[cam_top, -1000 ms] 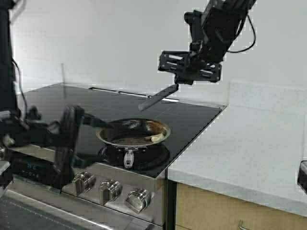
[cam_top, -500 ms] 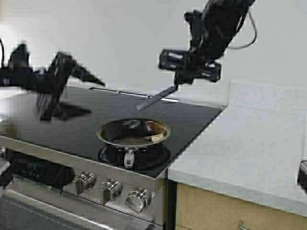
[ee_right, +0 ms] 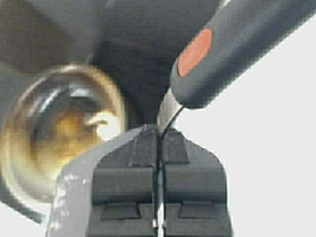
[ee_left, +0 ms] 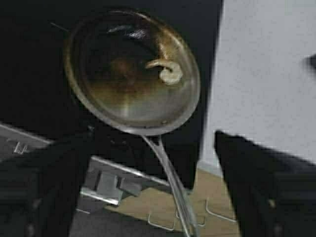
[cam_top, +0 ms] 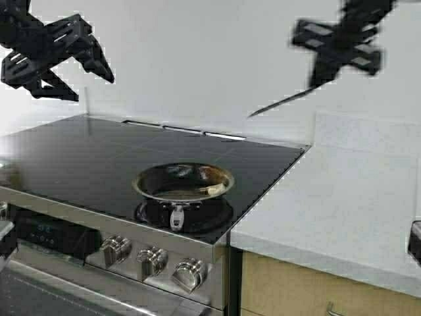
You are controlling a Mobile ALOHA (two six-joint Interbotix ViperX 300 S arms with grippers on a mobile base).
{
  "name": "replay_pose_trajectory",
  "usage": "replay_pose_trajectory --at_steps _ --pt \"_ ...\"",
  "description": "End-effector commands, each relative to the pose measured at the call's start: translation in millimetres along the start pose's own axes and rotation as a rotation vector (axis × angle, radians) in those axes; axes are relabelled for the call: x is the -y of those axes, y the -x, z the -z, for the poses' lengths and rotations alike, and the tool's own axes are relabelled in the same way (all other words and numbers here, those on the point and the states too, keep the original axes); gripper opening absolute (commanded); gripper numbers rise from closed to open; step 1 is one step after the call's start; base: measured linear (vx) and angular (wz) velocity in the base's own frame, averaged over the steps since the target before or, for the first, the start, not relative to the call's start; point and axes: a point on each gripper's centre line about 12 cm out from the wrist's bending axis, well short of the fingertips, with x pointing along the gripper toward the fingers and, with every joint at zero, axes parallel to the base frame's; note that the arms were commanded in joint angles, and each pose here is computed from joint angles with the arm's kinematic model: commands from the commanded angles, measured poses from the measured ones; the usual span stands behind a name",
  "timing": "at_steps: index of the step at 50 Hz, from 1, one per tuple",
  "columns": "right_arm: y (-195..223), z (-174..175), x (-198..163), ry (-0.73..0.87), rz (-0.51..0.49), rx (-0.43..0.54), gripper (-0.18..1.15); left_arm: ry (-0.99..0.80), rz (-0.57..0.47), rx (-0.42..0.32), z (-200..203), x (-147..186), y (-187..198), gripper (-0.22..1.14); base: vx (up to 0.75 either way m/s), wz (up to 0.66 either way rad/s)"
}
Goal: Add oil to the pan and cook the shrimp and serve it
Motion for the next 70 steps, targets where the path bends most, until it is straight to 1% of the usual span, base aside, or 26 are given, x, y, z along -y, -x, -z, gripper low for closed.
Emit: replay_pose_trajectory --at_steps 1,7,14,18,26,32,35,43,50,58,65,70 --pt "40 -34 45 -0.055 0.063 -0.009 0.07 -0.010 0.007 0.025 -11 3 -1 1.03 -0.01 -0.01" --pt "60 -48 97 -0.091 0.167 -0.047 0.07 -0.015 0.009 0.033 -15 3 -1 1.03 0.00 0.00" --pt "76 -50 155 -0.149 0.289 -0.059 0.07 -0.017 0.010 0.039 -17 4 -1 1.03 0.00 0.00" --pt "77 -43 186 -0.197 0.341 -0.091 0.07 -0.020 0.011 0.043 -19 4 -1 1.03 0.00 0.00" --pt "67 -19 247 -0.264 0.438 -0.195 0.07 -0.020 0.011 0.043 -19 4 -1 1.03 0.00 0.00" --pt "52 3 289 -0.299 0.483 -0.284 0.07 -0.021 0.012 0.042 -19 5 -2 1.03 0.00 0.00" --pt "41 13 304 -0.326 0.489 -0.321 0.07 -0.025 0.011 0.042 -19 4 -1 1.03 0.00 0.00" --pt "12 41 331 -0.376 0.487 -0.419 0.07 -0.023 0.006 0.029 -15 2 -3 1.03 0.00 0.00" --pt "-6 59 340 -0.386 0.475 -0.486 0.07 -0.021 0.000 0.022 -13 1 -4 1.03 0.00 0.00" --pt "-21 73 347 -0.382 0.436 -0.592 0.07 -0.017 -0.002 0.014 -12 -1 -7 1.03 0.00 0.00" --pt "-27 75 350 -0.382 0.426 -0.606 0.06 -0.015 -0.003 0.010 -11 -1 -7 1.03 0.00 0.00" --pt "-28 72 354 -0.383 0.428 -0.597 0.07 -0.014 -0.003 0.009 -11 -2 -7 1.03 0.00 0.00"
